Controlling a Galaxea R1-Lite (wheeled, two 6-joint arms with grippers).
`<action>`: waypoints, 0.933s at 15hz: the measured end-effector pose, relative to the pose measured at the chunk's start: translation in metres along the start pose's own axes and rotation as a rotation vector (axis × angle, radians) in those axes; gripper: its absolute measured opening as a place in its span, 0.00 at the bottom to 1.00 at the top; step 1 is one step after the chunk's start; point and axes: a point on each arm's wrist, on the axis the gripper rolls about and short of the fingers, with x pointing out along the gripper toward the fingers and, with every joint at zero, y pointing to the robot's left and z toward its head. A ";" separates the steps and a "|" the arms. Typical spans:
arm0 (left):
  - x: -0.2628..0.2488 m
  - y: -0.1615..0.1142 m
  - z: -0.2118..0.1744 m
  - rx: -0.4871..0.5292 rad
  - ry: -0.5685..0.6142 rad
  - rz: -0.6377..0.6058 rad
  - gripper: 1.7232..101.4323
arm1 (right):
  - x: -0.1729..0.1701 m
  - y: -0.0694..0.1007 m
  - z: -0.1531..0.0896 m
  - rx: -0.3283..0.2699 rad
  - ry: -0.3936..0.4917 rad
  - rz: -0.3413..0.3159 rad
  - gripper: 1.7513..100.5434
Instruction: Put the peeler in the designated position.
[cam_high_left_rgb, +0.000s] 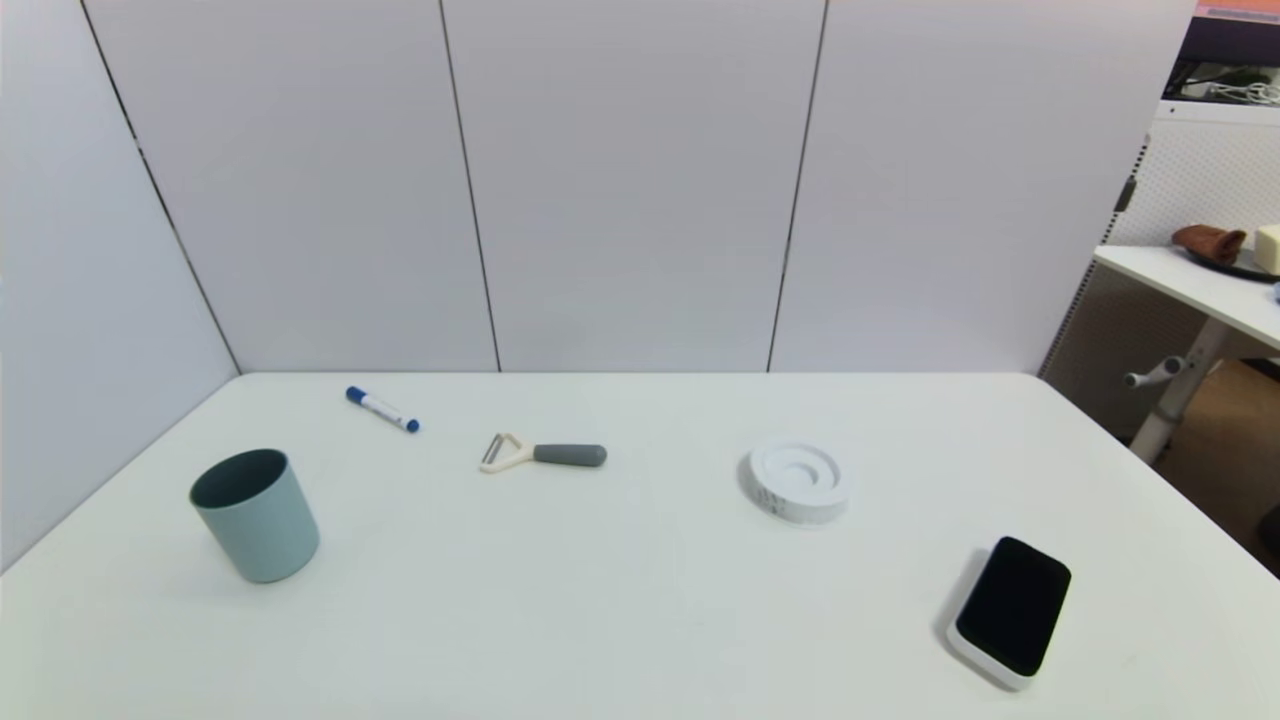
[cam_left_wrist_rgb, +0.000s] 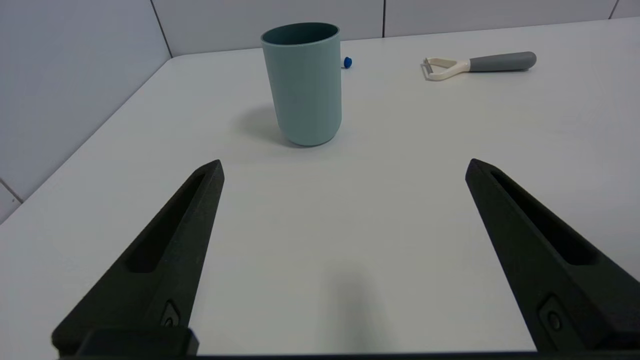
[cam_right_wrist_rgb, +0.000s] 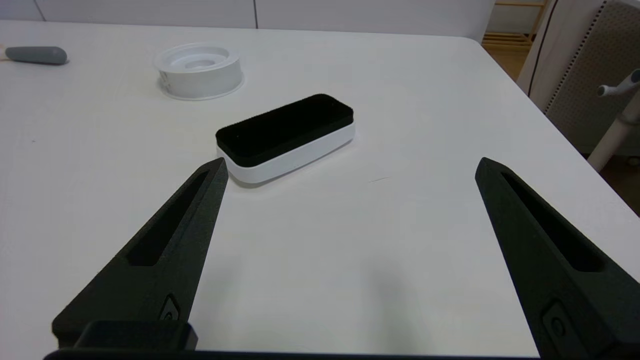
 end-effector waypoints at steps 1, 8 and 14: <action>0.000 0.000 0.000 0.000 0.000 0.000 0.96 | 0.000 0.000 0.000 0.002 0.001 0.000 0.97; 0.000 0.000 0.000 0.000 0.000 0.000 0.96 | 0.000 0.000 0.000 0.003 0.000 0.000 0.97; 0.000 0.000 0.000 -0.016 0.001 0.002 0.96 | 0.000 0.000 0.000 0.003 0.000 0.000 0.97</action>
